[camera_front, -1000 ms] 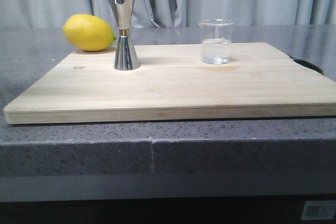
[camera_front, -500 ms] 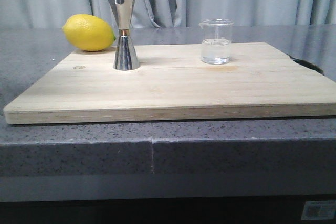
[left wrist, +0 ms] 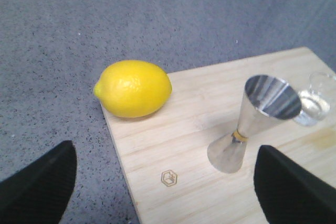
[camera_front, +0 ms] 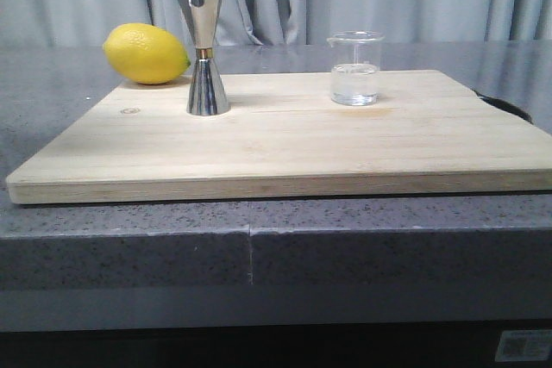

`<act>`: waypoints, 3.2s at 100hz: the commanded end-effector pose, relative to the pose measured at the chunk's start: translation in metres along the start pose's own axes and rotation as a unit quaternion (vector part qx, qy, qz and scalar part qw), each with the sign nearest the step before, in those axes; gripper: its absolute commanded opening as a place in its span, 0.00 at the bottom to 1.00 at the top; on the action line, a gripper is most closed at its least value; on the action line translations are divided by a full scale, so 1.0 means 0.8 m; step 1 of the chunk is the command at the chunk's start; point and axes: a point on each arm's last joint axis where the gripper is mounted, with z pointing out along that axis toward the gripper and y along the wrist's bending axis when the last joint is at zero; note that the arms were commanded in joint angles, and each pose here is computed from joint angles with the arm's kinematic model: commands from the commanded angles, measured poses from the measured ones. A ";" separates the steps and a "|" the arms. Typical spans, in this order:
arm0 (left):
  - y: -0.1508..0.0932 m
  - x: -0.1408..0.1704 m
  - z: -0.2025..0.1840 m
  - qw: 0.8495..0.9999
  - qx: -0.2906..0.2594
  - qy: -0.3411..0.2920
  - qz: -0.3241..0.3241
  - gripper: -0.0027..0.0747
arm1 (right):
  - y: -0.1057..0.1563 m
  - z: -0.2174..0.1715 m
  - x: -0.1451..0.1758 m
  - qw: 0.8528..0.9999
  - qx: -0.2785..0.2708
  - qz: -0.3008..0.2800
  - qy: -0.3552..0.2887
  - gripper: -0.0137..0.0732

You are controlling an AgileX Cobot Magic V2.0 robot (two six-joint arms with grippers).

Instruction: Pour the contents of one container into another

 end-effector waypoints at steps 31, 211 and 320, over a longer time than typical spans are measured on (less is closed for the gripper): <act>-0.029 -0.013 0.019 0.979 0.142 -0.061 0.135 0.85 | -0.001 0.004 -0.009 1.000 0.002 -0.005 -0.021 0.80; -0.004 0.029 0.107 0.945 0.280 -0.051 0.160 0.85 | 0.002 0.020 0.007 1.000 -0.001 -0.004 -0.019 0.80; -0.004 0.025 0.162 0.935 0.327 -0.052 0.131 0.85 | 0.001 0.029 0.006 1.000 0.000 -0.003 -0.024 0.80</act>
